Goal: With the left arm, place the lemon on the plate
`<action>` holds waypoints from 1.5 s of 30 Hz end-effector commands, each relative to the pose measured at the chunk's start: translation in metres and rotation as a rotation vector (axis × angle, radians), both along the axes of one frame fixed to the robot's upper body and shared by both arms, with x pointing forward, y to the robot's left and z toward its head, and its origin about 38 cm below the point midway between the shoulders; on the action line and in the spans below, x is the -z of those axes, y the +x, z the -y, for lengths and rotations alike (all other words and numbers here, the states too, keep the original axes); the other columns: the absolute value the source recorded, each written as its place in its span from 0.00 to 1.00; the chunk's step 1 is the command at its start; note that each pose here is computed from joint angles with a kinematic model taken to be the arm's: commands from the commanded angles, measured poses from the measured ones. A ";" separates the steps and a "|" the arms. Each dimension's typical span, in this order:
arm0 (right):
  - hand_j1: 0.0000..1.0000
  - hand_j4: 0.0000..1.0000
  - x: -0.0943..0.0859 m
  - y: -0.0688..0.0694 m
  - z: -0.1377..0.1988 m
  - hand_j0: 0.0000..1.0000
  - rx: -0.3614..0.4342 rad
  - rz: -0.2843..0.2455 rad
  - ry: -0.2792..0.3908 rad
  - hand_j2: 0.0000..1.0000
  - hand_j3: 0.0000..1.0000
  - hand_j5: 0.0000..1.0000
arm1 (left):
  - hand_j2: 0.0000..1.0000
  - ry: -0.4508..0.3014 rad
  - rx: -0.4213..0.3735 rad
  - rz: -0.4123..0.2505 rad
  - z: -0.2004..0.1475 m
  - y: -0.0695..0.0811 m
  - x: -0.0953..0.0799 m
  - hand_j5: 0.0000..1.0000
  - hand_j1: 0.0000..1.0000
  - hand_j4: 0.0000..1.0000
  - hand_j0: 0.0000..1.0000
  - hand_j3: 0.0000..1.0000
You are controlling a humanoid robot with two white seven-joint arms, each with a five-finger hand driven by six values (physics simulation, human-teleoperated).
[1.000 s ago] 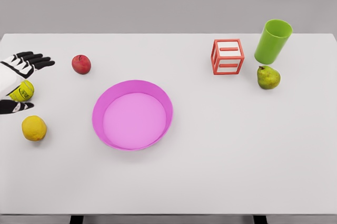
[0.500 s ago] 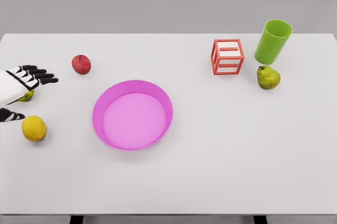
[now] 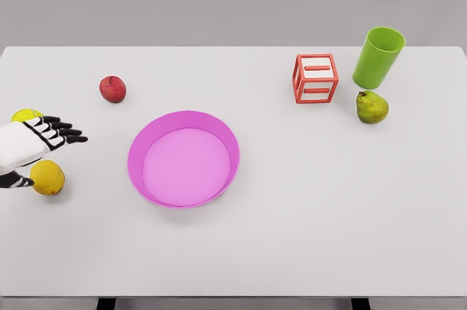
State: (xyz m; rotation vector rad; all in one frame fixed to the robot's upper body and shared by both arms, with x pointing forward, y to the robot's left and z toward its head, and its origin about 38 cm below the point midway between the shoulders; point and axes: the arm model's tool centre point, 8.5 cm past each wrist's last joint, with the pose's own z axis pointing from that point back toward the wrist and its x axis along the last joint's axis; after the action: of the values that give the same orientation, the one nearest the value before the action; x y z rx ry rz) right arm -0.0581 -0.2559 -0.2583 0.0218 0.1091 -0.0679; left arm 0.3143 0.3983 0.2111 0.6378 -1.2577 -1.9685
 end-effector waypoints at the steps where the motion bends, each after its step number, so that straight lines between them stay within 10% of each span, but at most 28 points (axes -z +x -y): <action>1: 1.00 1.00 0.000 0.000 0.000 1.00 -0.001 0.001 0.000 1.00 1.00 1.00 | 1.00 0.025 -0.005 0.001 0.000 0.001 0.003 1.00 1.00 1.00 1.00 1.00; 23: 1.00 1.00 0.000 0.000 0.000 1.00 0.000 -0.001 0.000 1.00 1.00 1.00 | 1.00 0.181 -0.044 -0.046 -0.011 -0.006 0.031 1.00 1.00 1.00 1.00 1.00; 45: 1.00 1.00 0.000 0.000 0.000 1.00 0.000 -0.001 0.000 1.00 1.00 1.00 | 0.94 0.183 -0.051 -0.062 -0.011 -0.005 0.039 0.94 0.94 0.94 0.94 0.94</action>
State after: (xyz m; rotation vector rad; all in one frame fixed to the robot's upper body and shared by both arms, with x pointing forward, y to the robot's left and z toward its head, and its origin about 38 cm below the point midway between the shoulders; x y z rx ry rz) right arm -0.0581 -0.2559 -0.2583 0.0218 0.1091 -0.0676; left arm 0.3087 0.4095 0.1723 0.6875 -1.0198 -2.0627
